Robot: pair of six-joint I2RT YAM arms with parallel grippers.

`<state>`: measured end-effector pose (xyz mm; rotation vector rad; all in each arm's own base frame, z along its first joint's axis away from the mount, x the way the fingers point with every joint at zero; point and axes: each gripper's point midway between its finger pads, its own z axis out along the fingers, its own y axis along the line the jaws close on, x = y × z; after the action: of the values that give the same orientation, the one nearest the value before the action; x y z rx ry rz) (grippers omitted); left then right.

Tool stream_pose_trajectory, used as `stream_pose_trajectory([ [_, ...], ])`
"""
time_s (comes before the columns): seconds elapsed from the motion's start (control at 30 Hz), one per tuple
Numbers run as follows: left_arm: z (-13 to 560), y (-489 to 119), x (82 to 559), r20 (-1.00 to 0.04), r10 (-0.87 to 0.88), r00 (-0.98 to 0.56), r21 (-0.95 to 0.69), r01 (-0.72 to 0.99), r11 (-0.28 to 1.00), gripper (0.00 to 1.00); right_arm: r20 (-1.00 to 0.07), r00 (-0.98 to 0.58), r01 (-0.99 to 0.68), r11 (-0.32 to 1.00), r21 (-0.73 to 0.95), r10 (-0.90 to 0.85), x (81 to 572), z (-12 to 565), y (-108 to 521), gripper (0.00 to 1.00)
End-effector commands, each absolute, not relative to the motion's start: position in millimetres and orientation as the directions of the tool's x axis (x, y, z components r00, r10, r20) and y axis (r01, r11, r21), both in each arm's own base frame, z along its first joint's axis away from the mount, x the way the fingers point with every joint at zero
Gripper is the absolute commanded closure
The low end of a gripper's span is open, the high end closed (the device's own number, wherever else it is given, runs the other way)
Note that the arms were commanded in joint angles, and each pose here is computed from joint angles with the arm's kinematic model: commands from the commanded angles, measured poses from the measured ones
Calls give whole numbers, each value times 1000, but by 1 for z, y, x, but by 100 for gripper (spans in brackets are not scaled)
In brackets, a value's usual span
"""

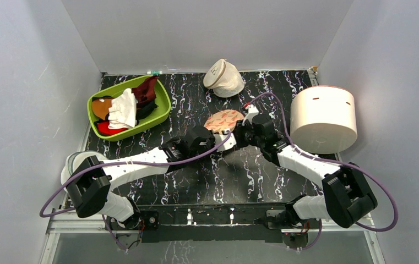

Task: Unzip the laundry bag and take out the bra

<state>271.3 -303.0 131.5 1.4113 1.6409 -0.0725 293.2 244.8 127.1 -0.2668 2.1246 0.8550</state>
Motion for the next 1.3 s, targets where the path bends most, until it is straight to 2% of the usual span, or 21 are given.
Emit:
stream_pose_trajectory([
  [0.0,150,-299,273,-671,731,122,528,771,356,100,-795,-589,-354,839,414,144,329,129,192,100],
  [0.2,147,-298,274,-663,739,117,531,770,355,100,-781,-599,-263,877,401,178,345,121,148,100],
  [0.33,139,-300,269,-655,747,114,512,794,328,98,-781,-602,-324,842,430,167,339,130,159,100],
  [0.4,134,-303,265,-655,746,121,497,813,304,91,-779,-601,-355,815,459,177,334,134,167,100],
  [0.53,130,-310,260,-664,738,115,460,842,283,83,-770,-614,-385,785,485,175,323,130,181,100],
  [0.63,125,-311,258,-666,737,117,451,850,273,72,-760,-628,-399,769,500,168,317,128,193,100],
  [0.7,124,-315,256,-667,736,114,437,861,262,60,-765,-623,-417,759,500,163,313,130,200,100],
  [0.77,117,-317,246,-666,737,116,397,891,219,42,-764,-625,-424,752,505,161,311,131,207,100],
  [0.83,115,-322,236,-681,721,128,362,914,180,32,-757,-634,-429,741,517,161,307,132,215,100],
  [0.93,119,-327,234,-702,702,122,344,920,185,26,-760,-630,-453,719,528,161,301,135,228,100],
  [1.07,120,-323,245,-707,700,99,373,893,251,19,-755,-637,-472,697,540,154,293,138,245,100],
  [1.27,131,-325,252,-743,665,68,372,869,326,16,-750,-642,-500,657,565,156,282,147,267,100],
])
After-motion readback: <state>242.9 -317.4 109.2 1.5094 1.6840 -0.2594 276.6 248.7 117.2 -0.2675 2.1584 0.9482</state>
